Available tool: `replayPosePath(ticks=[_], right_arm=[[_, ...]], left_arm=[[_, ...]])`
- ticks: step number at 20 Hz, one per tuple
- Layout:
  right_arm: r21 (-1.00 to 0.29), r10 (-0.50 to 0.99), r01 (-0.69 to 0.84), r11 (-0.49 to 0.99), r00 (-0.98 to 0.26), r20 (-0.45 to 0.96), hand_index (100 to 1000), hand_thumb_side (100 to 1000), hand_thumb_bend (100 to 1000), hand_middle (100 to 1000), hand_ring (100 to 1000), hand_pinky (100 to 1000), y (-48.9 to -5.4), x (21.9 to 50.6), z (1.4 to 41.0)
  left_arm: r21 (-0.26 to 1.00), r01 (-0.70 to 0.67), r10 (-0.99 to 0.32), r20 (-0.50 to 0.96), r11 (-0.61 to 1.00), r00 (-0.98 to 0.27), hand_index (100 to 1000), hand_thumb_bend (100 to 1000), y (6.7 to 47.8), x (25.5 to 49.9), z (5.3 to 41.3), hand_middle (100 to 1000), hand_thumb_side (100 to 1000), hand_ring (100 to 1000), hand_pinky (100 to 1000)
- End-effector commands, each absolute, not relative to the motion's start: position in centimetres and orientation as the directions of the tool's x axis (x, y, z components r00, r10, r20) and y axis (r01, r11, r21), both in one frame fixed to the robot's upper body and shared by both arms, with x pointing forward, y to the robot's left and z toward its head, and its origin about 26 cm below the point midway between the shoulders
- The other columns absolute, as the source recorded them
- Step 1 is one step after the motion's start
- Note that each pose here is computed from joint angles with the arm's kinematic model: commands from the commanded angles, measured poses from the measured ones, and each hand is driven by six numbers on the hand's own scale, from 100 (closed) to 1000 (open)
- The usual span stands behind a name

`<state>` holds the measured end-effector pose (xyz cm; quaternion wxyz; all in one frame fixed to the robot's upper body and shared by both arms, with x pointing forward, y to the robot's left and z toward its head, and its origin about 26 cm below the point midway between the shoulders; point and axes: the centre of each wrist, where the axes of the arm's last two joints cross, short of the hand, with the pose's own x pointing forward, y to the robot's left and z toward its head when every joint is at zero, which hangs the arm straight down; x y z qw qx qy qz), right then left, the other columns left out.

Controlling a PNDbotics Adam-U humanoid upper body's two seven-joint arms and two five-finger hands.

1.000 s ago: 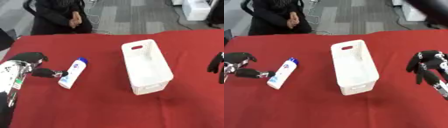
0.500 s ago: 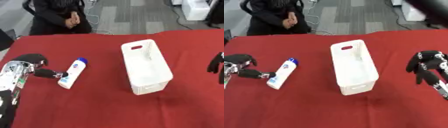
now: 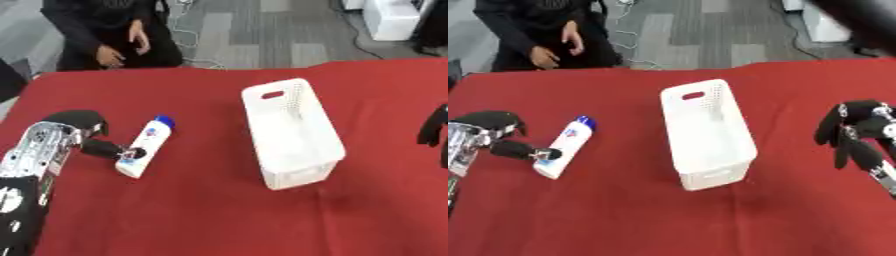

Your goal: Pick up objects on the table and place them in the box.

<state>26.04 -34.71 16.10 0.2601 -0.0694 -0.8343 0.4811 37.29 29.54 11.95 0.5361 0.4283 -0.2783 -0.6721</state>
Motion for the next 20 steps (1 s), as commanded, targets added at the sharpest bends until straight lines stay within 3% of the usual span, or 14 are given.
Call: replayPosePath(ticks=[1,20], right_arm=[[-0.924,0.302,-0.114,0.365,-0.925,0.233,353,1000,190,511,475,332,-34.9,26.1,17.2],[-0.921,0.278,-0.116,0.372,-0.933,0.23,346,1000,192,510,474,332,-34.8,26.4,17.9]], left_arm=[[0.839,0.458,-0.953,-0.296,-0.294,-0.068,807,625,29.4,37.7,13.0,879,1000,828,572],[0.821,0.509,-0.963,-0.259,-0.258,-0.071,785,629,29.5,37.8,11.1,860,1000,813,553]])
